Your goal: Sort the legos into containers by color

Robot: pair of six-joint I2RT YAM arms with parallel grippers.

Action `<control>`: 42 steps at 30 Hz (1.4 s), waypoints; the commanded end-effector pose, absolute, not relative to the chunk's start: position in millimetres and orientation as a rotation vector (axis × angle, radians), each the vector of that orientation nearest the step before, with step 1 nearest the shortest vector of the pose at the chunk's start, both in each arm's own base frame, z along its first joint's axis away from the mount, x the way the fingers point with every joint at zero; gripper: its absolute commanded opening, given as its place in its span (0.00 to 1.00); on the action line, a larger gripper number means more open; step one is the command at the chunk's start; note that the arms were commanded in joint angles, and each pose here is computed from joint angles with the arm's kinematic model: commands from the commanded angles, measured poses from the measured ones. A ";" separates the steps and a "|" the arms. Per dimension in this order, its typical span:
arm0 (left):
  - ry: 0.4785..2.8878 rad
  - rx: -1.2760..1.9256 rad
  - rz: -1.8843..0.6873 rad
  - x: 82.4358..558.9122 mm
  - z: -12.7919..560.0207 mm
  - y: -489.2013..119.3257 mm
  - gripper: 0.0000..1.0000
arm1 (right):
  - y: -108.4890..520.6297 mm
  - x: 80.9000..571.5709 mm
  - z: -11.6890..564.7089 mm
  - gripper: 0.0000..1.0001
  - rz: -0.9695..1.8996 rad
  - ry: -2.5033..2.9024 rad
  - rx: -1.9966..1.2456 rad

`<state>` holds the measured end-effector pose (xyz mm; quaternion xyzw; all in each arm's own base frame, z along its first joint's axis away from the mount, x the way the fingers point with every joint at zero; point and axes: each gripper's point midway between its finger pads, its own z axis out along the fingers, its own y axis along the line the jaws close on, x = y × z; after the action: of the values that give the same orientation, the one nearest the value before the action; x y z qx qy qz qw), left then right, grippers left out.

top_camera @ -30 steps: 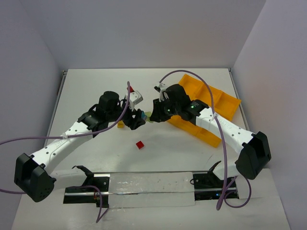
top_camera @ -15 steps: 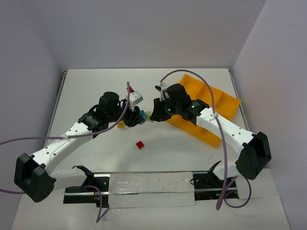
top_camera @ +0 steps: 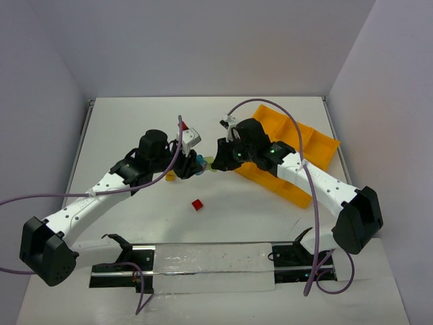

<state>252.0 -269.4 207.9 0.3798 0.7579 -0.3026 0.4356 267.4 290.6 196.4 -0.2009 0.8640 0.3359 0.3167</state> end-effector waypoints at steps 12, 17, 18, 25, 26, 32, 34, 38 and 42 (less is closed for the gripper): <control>1.789 0.964 -0.848 238.0 233.1 -277.3 0.00 | 268.5 327.2 157.8 0.00 0.718 2.307 -0.330; 1.804 0.872 -0.802 245.1 238.1 -269.4 0.00 | 256.7 339.0 165.9 0.00 0.632 2.290 -0.288; 1.808 0.848 -0.790 246.7 238.9 -266.8 0.00 | 252.1 341.6 167.9 0.00 0.610 2.285 -0.274; 1.799 0.629 -0.757 255.9 252.7 -251.3 0.00 | 212.6 358.7 184.8 0.00 0.501 2.236 -0.148; 1.826 0.552 -0.748 261.3 255.9 -247.8 0.00 | 200.4 364.4 185.3 0.00 0.449 2.229 -0.105; 1.943 0.347 -0.685 283.4 256.5 -240.5 0.00 | 167.4 383.0 192.2 0.00 0.324 2.191 0.023; 1.957 0.303 -0.674 288.3 258.3 -239.6 0.00 | 161.5 388.9 192.1 0.00 0.292 2.186 0.039; 1.962 0.193 -0.675 294.9 263.1 -236.2 0.00 | 152.6 402.0 183.1 0.00 0.240 2.201 0.059; 1.966 0.136 -0.687 297.6 267.1 -235.9 0.00 | 152.6 411.4 170.5 0.01 0.228 2.226 0.061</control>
<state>287.5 -236.4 237.7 0.1098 0.8253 -0.2713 0.4828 390.5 157.0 161.9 0.0166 0.9033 0.1063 0.4152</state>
